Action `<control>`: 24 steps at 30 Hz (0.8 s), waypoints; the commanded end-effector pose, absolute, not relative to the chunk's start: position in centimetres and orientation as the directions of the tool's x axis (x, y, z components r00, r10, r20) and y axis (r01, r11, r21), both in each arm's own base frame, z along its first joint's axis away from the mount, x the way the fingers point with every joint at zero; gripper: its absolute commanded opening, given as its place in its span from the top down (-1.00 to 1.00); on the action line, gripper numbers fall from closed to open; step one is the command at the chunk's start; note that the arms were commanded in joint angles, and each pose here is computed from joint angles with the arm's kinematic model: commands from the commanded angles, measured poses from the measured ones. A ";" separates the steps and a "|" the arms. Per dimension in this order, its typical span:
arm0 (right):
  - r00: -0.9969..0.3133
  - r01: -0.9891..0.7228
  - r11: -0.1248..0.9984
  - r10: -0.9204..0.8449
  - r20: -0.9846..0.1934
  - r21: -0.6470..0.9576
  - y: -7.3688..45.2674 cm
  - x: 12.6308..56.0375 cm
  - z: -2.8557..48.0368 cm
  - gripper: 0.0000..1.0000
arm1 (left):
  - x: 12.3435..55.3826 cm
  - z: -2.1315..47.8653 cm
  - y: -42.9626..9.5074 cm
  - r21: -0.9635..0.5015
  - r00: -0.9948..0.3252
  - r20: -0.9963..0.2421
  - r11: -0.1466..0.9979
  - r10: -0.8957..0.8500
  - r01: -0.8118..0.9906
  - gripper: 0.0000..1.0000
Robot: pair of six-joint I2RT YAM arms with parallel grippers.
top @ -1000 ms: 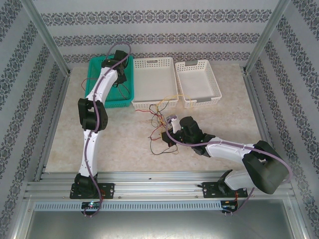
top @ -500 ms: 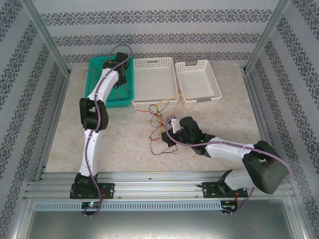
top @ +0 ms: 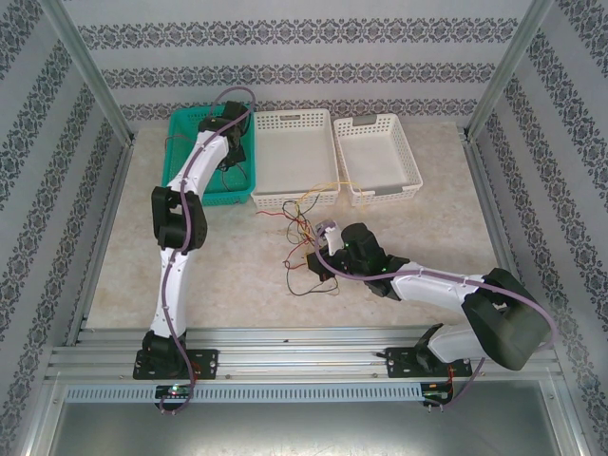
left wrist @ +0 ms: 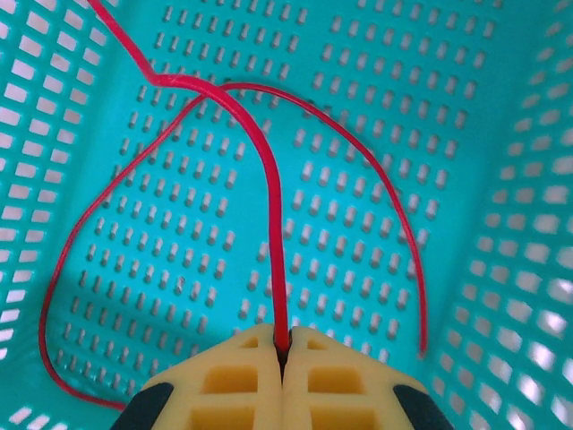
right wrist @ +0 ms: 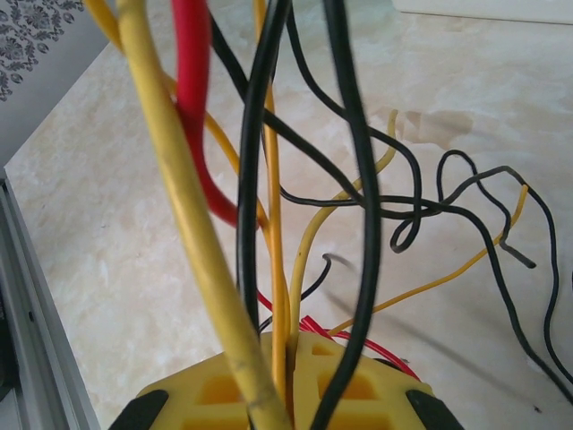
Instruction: Untangle the cables
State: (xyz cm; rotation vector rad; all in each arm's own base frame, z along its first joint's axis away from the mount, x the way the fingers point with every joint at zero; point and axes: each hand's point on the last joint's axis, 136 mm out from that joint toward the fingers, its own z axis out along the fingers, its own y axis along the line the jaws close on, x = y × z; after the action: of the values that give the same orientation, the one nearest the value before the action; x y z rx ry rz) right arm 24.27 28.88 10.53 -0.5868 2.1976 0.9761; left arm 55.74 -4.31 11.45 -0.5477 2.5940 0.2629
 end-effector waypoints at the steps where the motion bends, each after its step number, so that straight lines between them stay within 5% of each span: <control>1: -0.635 -0.672 0.579 -0.128 -0.762 0.462 30.0 24.6 12.7 1.00 | 54.4 16.6 -7.7 -0.015 -0.795 -0.520 0.933 -0.314 -0.359 1.00; 14: -0.635 -0.673 0.579 -0.134 -0.761 0.460 30.1 24.4 12.6 1.00 | 49.7 21.3 -11.2 -0.286 -0.767 -0.482 0.903 -0.424 -0.320 1.00; 24: -0.633 -0.677 0.579 -0.144 -0.761 0.454 30.2 24.3 12.5 1.00 | 49.0 17.1 -11.6 -0.400 -0.777 -0.360 0.838 -0.516 -0.371 1.00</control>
State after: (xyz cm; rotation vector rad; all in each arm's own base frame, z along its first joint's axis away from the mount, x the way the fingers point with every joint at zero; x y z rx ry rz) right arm 24.19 29.25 10.88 -0.6041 2.1842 0.9796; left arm 48.21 -11.61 16.84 -0.5971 2.5931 -0.3345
